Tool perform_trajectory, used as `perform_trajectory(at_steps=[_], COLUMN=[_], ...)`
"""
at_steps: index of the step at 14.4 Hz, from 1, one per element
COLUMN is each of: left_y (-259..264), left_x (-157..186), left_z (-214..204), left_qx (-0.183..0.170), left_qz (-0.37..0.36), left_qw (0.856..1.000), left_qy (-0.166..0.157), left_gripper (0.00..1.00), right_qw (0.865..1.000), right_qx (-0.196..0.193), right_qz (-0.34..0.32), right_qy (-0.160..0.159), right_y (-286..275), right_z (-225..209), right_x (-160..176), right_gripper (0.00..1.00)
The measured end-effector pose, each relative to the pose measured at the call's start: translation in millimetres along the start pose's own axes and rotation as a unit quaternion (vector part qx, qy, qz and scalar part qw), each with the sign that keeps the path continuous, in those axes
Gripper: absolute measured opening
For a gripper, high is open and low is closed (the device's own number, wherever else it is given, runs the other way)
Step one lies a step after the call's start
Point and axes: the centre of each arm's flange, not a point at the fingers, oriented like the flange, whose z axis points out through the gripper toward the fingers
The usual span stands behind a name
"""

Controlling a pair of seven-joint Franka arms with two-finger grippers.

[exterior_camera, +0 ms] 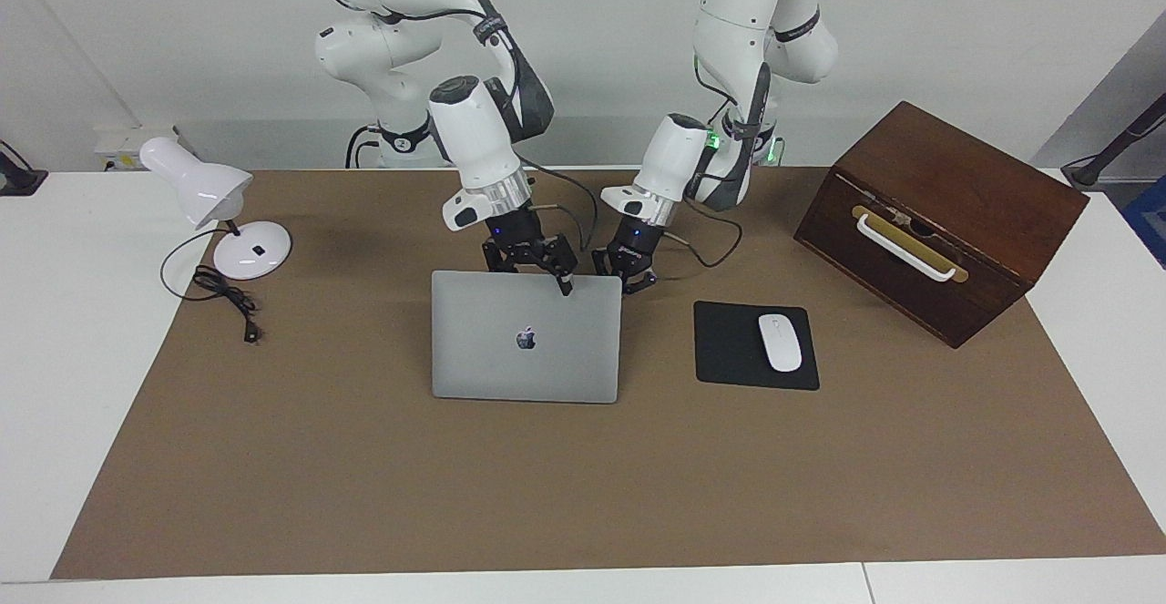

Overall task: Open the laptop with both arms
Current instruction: 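Lift the laptop lid upward and away with the right gripper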

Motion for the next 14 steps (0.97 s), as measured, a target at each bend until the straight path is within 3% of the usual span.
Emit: perform_trajectory(at_steps=[4,14], left_y=[0,0], left_x=[0,0], left_z=[0,0], left_qx=[0.0,0.0], left_qz=[0.0,0.0], left_qw=[1.0,1.0], left_qy=[0.0,0.0], left_gripper=[0.01,0.01], right_qw=[1.0,0.997], right_qx=[-0.016,-0.05], right_qz=[-0.015,-0.062], right_qy=[-0.013,-0.007], right_y=[-17,-23], right_z=[-10,-35], right_x=[13,74], right_gripper=[1.0,1.0])
